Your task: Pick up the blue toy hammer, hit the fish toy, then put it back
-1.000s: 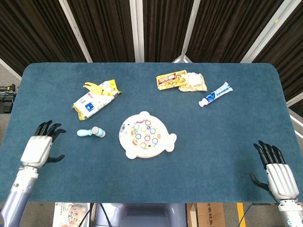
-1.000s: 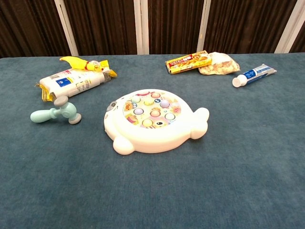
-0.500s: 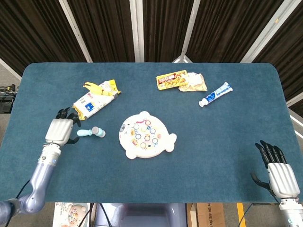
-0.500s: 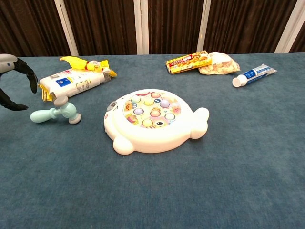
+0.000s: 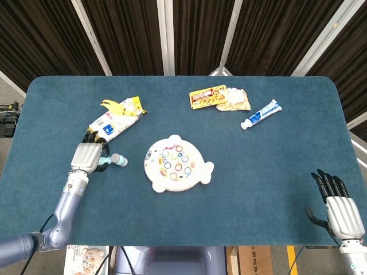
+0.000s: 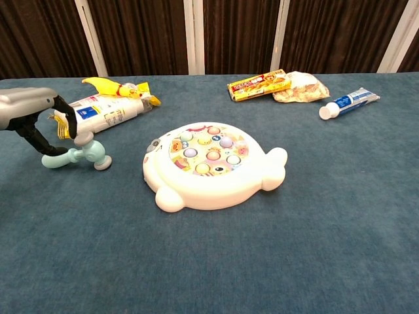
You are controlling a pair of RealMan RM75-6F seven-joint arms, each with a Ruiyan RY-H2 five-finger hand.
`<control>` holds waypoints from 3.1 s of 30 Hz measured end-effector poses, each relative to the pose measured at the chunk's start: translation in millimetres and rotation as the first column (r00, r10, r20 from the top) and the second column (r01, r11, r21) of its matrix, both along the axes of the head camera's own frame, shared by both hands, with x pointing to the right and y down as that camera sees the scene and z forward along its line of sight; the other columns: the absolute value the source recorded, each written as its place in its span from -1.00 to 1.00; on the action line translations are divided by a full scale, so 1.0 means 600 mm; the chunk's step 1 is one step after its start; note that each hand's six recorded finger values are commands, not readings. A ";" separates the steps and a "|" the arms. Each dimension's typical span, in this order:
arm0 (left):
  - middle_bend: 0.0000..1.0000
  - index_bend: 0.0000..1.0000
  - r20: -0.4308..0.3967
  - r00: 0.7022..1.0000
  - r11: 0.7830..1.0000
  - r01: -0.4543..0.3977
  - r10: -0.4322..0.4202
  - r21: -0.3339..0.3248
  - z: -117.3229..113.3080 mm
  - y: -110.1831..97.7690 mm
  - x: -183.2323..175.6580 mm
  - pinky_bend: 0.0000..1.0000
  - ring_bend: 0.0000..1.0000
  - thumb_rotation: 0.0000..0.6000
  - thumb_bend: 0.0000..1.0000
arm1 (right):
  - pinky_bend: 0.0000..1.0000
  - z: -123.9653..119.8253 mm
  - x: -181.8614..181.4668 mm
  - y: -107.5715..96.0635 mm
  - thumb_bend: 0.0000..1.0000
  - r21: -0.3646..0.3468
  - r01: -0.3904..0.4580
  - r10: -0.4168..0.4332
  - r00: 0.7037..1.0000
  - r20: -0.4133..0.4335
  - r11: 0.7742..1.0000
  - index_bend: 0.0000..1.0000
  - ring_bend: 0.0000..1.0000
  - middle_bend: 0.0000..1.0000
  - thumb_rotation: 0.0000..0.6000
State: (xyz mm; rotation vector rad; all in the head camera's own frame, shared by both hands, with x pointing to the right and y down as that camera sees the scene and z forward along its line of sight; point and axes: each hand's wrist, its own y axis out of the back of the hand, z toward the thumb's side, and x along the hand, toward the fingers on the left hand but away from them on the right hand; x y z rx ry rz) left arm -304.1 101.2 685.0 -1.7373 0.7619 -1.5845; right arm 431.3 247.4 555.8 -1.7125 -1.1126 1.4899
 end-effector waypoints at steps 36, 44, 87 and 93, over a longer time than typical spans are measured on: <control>-0.52 -0.01 0.016 1.000 0.999 -0.013 0.013 -0.039 0.039 0.006 0.034 -1.00 -1.00 1.00 -0.04 | -1.00 0.000 0.001 0.000 -0.39 -0.003 -0.007 0.007 1.000 0.005 1.000 -1.00 -1.00 -1.00 1.00; -0.49 0.02 0.022 1.000 0.999 -0.006 0.007 -0.036 0.038 0.006 0.031 -1.00 -1.00 1.00 0.05 | -1.00 0.000 0.001 0.000 -0.38 -0.003 -0.007 0.007 1.000 0.003 1.000 -1.00 -1.00 -1.00 1.00; 0.21 0.27 -0.104 0.994 0.998 -0.013 0.020 0.066 -0.008 -0.020 0.073 0.13 -0.13 1.00 0.34 | -1.00 -0.001 0.000 0.000 -0.39 -0.007 -0.014 0.014 1.000 0.009 1.000 -1.00 -1.00 -1.00 1.00; 0.21 0.27 -0.096 0.992 0.992 -0.066 0.077 0.109 -0.046 -0.053 0.106 0.13 -0.13 1.00 0.34 | -1.00 0.001 0.000 0.000 -0.39 -0.012 -0.020 0.020 1.000 0.015 1.000 -1.00 -1.00 -1.00 1.00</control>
